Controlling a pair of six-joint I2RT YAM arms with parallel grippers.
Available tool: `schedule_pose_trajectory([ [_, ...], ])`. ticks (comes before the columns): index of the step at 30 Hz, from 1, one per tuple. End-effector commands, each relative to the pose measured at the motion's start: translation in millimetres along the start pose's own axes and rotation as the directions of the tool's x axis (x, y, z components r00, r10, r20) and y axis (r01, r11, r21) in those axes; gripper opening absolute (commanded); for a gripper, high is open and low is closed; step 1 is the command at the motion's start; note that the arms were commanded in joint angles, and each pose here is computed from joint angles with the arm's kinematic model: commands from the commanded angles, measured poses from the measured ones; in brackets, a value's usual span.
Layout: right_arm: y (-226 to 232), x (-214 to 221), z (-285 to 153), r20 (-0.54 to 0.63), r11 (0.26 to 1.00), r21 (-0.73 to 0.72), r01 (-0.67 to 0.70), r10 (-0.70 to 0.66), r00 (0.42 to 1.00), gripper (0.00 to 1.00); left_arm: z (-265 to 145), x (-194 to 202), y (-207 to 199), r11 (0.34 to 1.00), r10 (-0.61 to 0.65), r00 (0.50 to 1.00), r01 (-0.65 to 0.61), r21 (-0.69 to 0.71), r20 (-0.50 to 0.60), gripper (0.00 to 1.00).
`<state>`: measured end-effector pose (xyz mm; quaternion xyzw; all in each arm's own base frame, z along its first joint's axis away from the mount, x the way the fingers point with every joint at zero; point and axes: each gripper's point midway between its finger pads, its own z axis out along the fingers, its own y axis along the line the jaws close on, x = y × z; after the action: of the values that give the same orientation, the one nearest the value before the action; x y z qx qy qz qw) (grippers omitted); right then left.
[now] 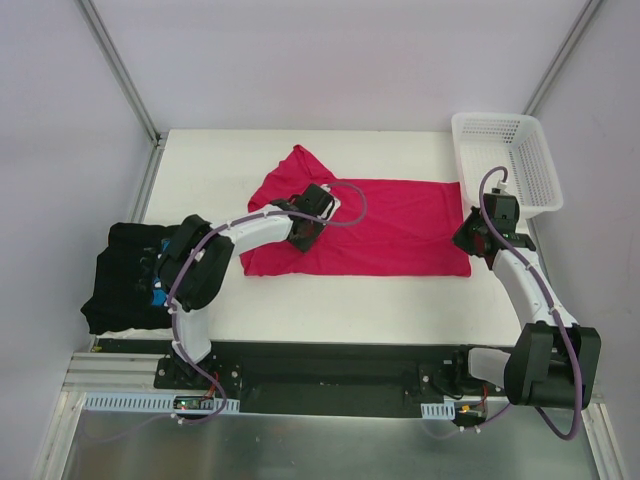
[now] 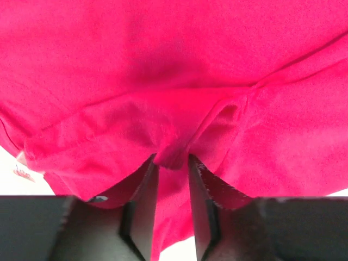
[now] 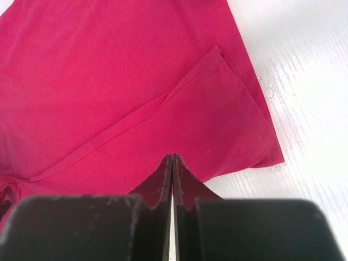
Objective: Fold and stack the t-shirts
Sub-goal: Fold the flattened tshirt in 1/3 of the way
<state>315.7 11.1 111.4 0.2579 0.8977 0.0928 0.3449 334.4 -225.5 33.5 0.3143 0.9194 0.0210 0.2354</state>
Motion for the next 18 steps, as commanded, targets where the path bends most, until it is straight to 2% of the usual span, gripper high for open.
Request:
schedule_pose_trajectory([
  [1, 1.4, -8.6, -2.3, 0.031, 1.000, -0.005, 0.010, -0.010, 0.999, 0.01, -2.9, -31.5, 2.0, 1.000, 0.007, 0.998, -0.008, 0.011, 0.067, 0.24],
  [11, -5.8, -9.6, 4.0, 0.030, 0.999, 0.036, 0.013, -0.014, 0.999, 0.01, 10.0, -30.4, 20.1, 1.000, -0.007, 0.999, 0.008, -0.013, 0.050, 0.23],
  [18, -4.6, -5.9, 9.4, 0.012, 1.000, 0.029, 0.007, -0.008, 1.000, 0.01, 22.5, -45.6, 34.6, 0.999, 0.006, 0.998, -0.002, -0.050, 0.065, 0.24],
])
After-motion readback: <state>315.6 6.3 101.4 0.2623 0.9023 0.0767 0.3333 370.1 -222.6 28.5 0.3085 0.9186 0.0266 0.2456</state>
